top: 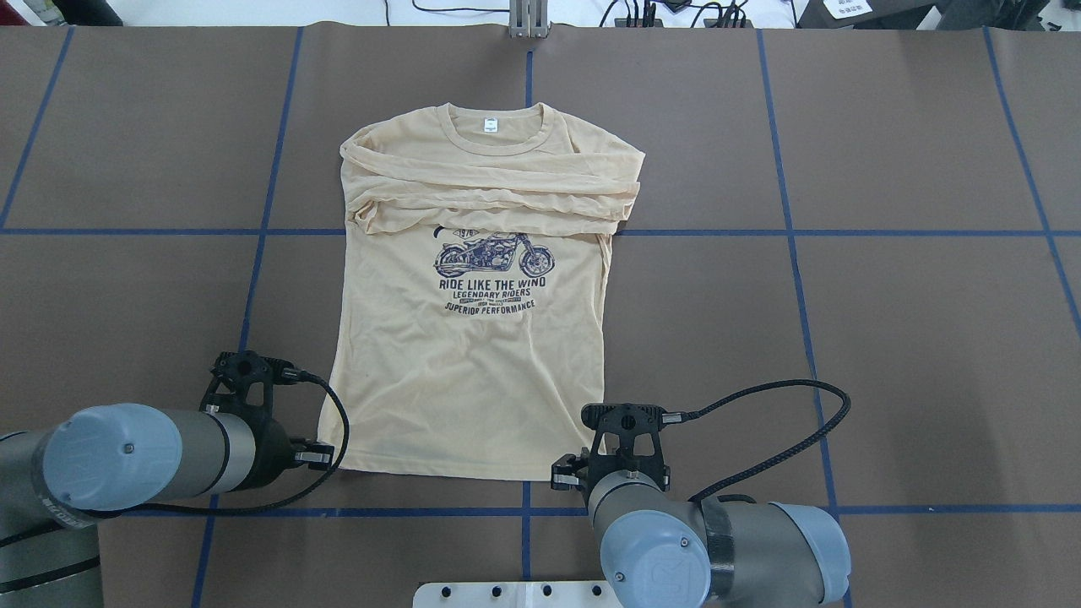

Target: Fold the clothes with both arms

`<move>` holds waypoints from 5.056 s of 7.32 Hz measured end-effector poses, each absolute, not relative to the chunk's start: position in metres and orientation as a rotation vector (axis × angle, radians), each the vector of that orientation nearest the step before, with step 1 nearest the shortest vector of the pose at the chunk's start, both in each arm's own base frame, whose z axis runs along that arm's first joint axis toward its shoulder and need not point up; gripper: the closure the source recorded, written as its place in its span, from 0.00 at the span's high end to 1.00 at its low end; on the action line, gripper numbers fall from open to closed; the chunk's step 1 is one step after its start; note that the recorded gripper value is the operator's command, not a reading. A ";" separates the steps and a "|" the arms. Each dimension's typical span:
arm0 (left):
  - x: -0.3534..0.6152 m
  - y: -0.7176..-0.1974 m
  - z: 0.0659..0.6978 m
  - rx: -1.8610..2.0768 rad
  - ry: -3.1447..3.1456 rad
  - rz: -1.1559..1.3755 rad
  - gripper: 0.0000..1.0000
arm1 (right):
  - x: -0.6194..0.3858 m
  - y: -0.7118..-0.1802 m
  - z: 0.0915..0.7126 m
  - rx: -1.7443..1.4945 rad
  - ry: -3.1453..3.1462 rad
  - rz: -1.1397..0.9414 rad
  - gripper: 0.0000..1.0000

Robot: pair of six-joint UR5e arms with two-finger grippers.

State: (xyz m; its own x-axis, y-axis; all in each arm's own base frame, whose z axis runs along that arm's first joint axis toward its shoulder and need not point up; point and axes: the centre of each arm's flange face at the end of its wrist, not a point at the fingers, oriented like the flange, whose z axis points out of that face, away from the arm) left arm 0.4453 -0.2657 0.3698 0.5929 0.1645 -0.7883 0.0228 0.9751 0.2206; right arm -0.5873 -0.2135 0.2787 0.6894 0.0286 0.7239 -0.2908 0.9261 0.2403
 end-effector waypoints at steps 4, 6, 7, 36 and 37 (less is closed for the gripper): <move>0.446 -0.266 0.369 0.217 0.936 0.084 0.00 | -0.589 -0.213 0.279 0.351 -0.788 0.181 0.23; 0.446 -0.266 0.368 0.218 0.938 0.084 0.00 | -0.589 -0.213 0.279 0.350 -0.788 0.182 0.27; 0.446 -0.266 0.367 0.218 0.939 0.084 0.00 | -0.589 -0.213 0.279 0.350 -0.786 0.182 0.28; 0.342 -0.195 0.207 0.092 1.221 0.210 0.00 | -0.352 -0.137 0.191 0.168 -0.973 -0.009 0.00; 0.345 -0.199 0.210 0.088 1.213 0.188 0.00 | -0.357 -0.149 0.194 0.186 -0.957 0.020 0.00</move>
